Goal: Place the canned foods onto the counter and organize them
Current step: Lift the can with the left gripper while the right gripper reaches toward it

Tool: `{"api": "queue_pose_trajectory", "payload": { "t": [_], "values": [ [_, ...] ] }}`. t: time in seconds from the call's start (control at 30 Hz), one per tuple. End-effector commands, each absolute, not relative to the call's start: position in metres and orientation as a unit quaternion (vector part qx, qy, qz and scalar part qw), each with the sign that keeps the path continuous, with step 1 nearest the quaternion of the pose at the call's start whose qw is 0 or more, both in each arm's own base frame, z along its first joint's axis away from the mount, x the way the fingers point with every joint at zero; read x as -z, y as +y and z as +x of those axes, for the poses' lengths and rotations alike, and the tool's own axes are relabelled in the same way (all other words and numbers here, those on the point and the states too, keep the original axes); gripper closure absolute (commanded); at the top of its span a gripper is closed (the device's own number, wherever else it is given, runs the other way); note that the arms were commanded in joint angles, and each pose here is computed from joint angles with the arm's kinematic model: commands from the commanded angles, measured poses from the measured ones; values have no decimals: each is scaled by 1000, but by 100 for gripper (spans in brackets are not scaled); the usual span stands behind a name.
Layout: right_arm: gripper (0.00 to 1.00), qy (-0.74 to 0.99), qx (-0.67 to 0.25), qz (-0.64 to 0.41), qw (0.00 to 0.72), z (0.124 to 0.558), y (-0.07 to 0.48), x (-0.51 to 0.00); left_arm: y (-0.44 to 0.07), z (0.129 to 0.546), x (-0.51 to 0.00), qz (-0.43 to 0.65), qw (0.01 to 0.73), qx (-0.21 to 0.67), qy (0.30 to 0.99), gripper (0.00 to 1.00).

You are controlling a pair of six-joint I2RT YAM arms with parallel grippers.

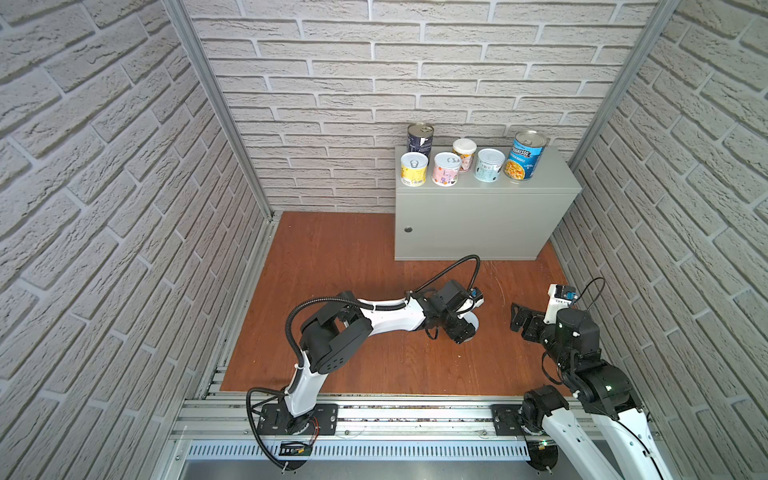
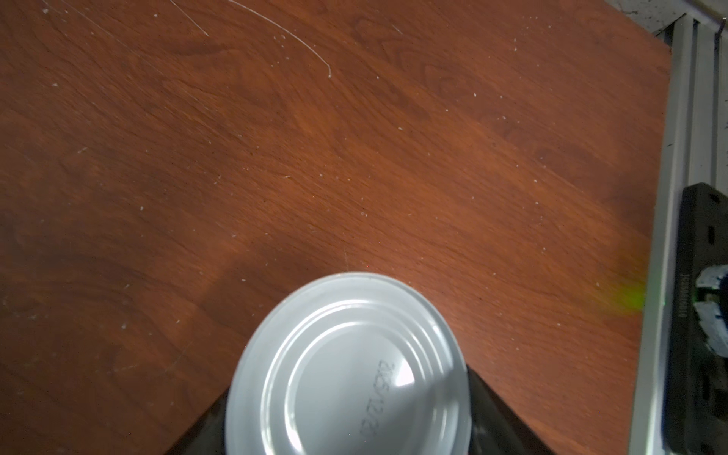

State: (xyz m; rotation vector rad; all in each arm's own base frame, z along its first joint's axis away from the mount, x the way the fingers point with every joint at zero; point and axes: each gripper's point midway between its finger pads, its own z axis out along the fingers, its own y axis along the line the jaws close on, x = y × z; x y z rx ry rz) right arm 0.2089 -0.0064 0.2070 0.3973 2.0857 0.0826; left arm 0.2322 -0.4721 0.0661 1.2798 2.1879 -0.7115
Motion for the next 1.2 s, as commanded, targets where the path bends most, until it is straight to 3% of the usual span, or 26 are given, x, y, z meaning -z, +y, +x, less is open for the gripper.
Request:
{"api": "queue_pose_trajectory", "payload": {
  "t": [0.0,0.1,0.27,1.17],
  "values": [
    [1,851,-48,165,496,213,-3,-212,-471,250,-68,437,254,269,820,40],
    [1,852,-65,154,495,215,4,-208,-473,255,-79,390,239,332,825,44],
    [1,851,-85,139,500,216,12,-209,-452,278,-81,321,234,362,844,49],
    [0,846,-203,-4,493,230,76,-209,-363,305,-141,253,255,347,866,51]
  ]
}}
